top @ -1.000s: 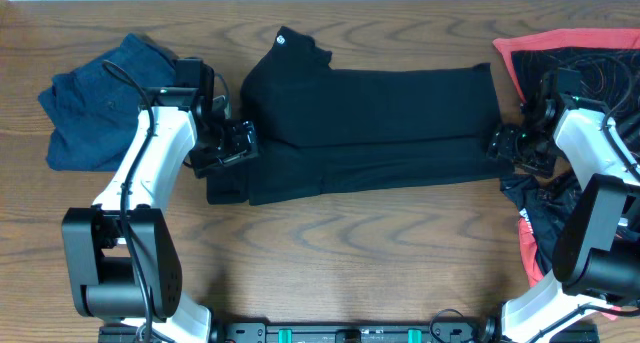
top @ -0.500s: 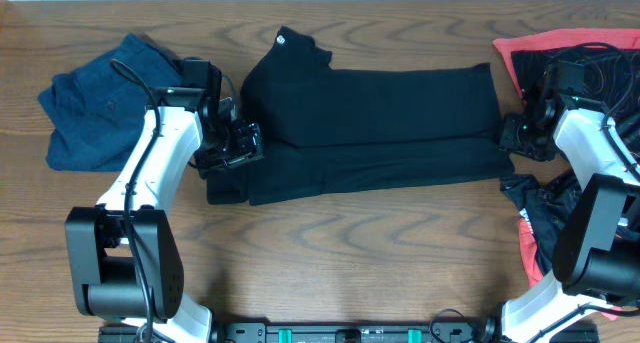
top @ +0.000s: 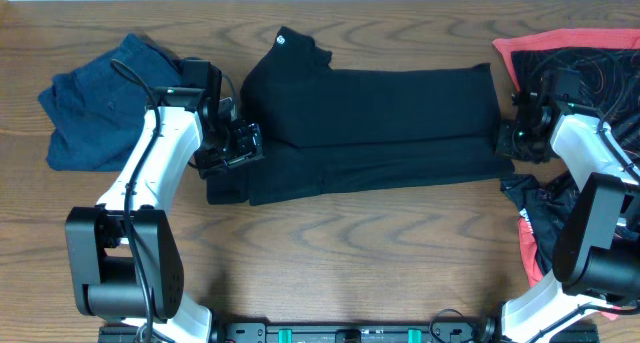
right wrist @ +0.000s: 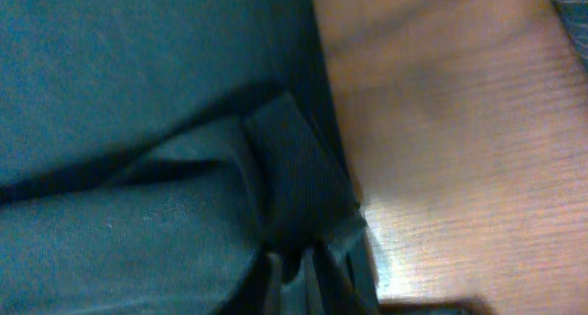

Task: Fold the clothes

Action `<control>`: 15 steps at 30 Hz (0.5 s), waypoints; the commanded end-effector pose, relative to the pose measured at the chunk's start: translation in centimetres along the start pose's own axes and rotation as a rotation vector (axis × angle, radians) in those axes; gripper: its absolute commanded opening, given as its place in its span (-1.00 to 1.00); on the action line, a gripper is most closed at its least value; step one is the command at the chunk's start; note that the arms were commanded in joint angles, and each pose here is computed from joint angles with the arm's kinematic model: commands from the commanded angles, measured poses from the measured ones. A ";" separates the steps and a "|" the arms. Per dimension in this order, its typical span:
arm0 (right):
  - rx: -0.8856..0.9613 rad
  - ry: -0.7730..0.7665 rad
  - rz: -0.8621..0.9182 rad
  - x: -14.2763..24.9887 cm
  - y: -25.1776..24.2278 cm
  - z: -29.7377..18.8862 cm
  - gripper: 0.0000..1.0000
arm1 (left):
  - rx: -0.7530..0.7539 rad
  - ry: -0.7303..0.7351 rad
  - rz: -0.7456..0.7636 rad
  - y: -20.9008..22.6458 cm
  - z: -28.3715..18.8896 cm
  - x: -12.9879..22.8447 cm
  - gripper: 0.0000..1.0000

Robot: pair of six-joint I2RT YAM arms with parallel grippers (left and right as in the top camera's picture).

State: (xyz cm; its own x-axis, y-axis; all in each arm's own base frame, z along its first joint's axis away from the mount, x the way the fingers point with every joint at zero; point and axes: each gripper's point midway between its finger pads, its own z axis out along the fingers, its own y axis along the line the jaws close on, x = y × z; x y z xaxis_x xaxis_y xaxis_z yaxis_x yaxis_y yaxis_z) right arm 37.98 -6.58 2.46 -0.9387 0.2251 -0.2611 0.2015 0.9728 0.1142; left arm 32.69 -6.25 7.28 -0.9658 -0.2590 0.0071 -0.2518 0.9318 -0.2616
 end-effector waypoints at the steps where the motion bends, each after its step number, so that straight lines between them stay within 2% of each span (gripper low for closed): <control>1: -0.028 -0.032 0.018 -0.8 0.9 0.3 -0.98 | -0.012 0.017 -0.004 0.3 0.4 0.2 0.68; 8: -0.088 -0.158 0.035 -3.9 1.9 -0.1 -0.98 | -0.012 0.019 -0.005 0.3 0.4 0.3 0.68; 9: -0.111 -0.182 0.029 -4.5 2.3 -0.2 -0.93 | -0.012 0.019 -0.005 0.3 0.4 0.3 0.68; 11: -0.133 -0.213 0.027 -5.3 2.7 -0.4 -0.40 | -0.012 0.020 -0.005 0.3 0.4 0.3 0.68; 12: -0.138 -0.222 0.026 -5.5 2.8 -0.5 -0.36 | -0.013 0.022 -0.006 0.4 0.4 0.3 0.68; 15: -0.137 -0.221 0.027 -5.5 2.8 -0.5 -0.40 | -0.015 0.028 -0.008 0.4 0.4 0.5 0.68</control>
State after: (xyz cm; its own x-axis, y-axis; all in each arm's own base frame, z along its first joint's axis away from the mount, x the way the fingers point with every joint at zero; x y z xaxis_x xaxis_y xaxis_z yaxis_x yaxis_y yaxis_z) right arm 43.53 -6.25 4.88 -0.8406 0.2673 -0.4711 0.1837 0.9589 0.2162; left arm 32.49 -6.24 7.28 -0.9658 -0.2590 0.0147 -0.2539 0.9319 -0.2591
